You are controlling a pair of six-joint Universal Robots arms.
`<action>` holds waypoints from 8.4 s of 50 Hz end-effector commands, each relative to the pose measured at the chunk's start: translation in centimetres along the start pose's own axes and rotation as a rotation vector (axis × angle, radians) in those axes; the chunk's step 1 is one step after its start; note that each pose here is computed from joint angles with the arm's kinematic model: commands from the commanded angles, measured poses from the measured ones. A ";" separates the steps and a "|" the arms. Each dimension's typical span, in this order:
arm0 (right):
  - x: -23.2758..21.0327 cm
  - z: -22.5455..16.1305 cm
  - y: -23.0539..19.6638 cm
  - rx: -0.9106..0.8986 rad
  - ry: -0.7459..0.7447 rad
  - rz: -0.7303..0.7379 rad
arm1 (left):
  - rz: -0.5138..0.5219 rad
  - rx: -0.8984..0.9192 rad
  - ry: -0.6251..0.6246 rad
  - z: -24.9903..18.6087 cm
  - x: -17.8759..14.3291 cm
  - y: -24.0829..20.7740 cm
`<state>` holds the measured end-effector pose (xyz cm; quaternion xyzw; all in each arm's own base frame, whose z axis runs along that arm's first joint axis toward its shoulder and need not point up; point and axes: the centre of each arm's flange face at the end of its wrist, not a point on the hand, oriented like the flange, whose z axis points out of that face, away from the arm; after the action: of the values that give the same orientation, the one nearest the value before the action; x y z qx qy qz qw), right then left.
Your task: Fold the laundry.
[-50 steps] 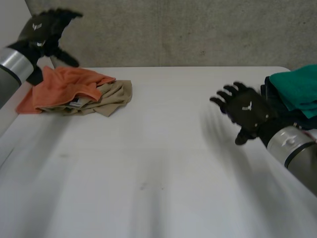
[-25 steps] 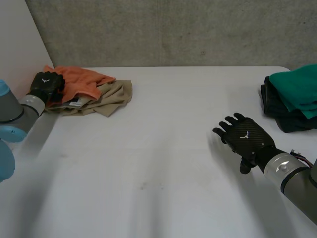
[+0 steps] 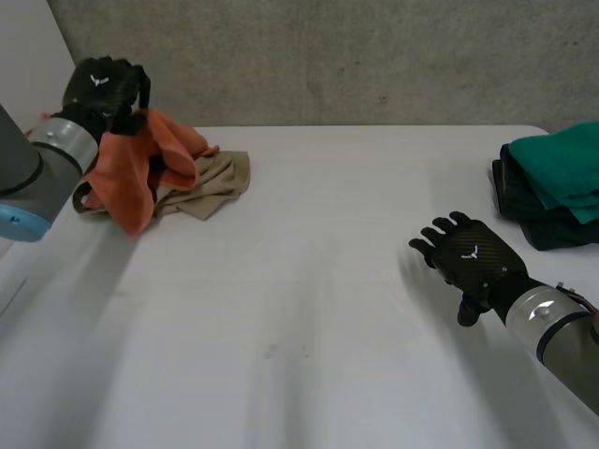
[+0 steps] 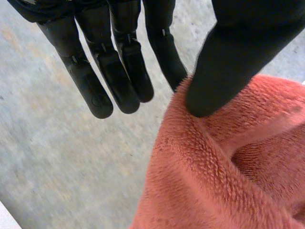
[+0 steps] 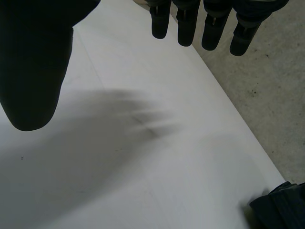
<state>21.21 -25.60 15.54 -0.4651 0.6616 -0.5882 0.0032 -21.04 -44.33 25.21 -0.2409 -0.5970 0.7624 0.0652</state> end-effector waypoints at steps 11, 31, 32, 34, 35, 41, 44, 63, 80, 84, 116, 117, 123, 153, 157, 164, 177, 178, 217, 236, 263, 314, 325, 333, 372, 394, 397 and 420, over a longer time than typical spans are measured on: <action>0.4 0.0 0.3 -0.004 0.005 0.006 | -0.062 -0.180 0.037 -0.6 1.5 6.6; 6.0 -0.3 -1.8 0.027 0.238 0.149 | -0.023 -0.016 0.197 -2.3 9.1 -5.0; 7.2 -0.7 -2.6 0.059 0.284 0.204 | -0.022 0.018 0.223 -3.1 10.3 -7.0; 8.5 -1.1 -3.3 0.088 0.325 0.269 | -0.023 0.064 0.259 -4.4 11.9 -9.6; 8.9 -1.2 -3.4 0.092 0.334 0.295 | -0.027 0.108 0.283 -5.5 13.1 -12.0; 9.9 -2.1 -3.8 0.046 0.319 0.423 | -0.062 0.204 0.308 -8.8 15.3 -17.4; 9.6 -2.3 -3.8 0.026 0.298 0.454 | -0.078 0.182 0.307 -9.5 15.8 -17.4; 5.1 1.7 -1.4 -0.060 0.056 0.528 | -0.088 -0.351 0.360 -11.9 20.4 -4.3; -7.1 5.9 -3.7 -0.144 -0.288 0.911 | -0.090 -0.221 0.316 -16.3 17.4 -11.4; -6.8 6.4 -4.2 -0.081 -0.223 0.890 | -0.083 -0.231 0.308 -16.4 17.2 -11.1; 0.0 7.6 -7.6 0.016 -0.023 0.226 | -0.008 -0.438 0.186 -11.9 15.0 0.5; -0.5 8.1 -7.0 -0.001 -0.030 0.225 | -0.003 -0.435 0.186 -11.5 15.1 0.9; -2.4 9.5 -4.3 -0.085 -0.056 0.217 | 0.007 -0.397 0.170 -9.7 15.2 1.4; 0.3 -1.4 -1.2 -0.269 0.048 0.365 | -0.397 -0.561 -0.063 -20.1 12.2 -0.4; -1.1 -1.6 0.0 -0.244 0.060 0.366 | -0.465 -0.637 -0.043 -19.8 13.1 2.0; -1.7 -0.8 1.2 -0.181 0.102 0.330 | -0.487 -0.647 -0.060 -17.9 12.7 3.6; -1.2 1.7 2.1 -0.124 0.143 0.227 | -0.479 -0.602 -0.058 -14.5 13.2 5.5; -1.3 1.8 2.4 -0.132 0.138 0.207 | -0.481 -0.602 -0.059 -14.3 13.2 5.6; 11.2 -5.3 -6.5 -0.314 0.032 -0.012 | 0.268 -0.494 0.034 -15.1 10.2 -2.4; 20.8 5.0 -12.2 0.349 0.653 0.139 | 0.345 0.256 -0.307 0.6 6.6 -8.7; 10.7 5.1 -3.4 0.101 0.330 0.326 | 0.321 -0.138 -0.069 -13.8 12.0 -0.4; 7.8 4.1 3.6 -0.119 0.227 0.278 | 0.014 -0.524 0.125 -17.2 6.8 8.2; 7.5 4.1 3.8 -0.121 0.224 0.275 | 0.102 -0.517 0.109 -17.0 5.7 9.0; 7.4 4.1 3.9 -0.126 0.220 0.277 | 0.167 -0.540 0.137 -17.2 5.9 10.0; 7.1 4.1 4.4 -0.141 0.214 0.280 | 0.236 -0.442 0.061 -12.0 2.7 11.7; 10.8 -6.8 -7.9 -0.223 0.173 -0.059 | 0.369 -0.197 -0.145 -19.3 1.5 -8.5; 10.5 -7.6 -8.3 -0.260 0.135 -0.089 | 0.375 -0.188 -0.143 -20.7 1.8 -10.6; 14.2 5.0 -6.0 -0.161 0.391 -0.068 | 0.377 -0.229 -0.109 -4.9 2.9 -2.0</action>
<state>17.94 -32.42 21.95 -0.4533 0.7476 -0.4600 -0.1549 -19.06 -33.22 21.46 -0.3447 -0.6992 0.6176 -0.1041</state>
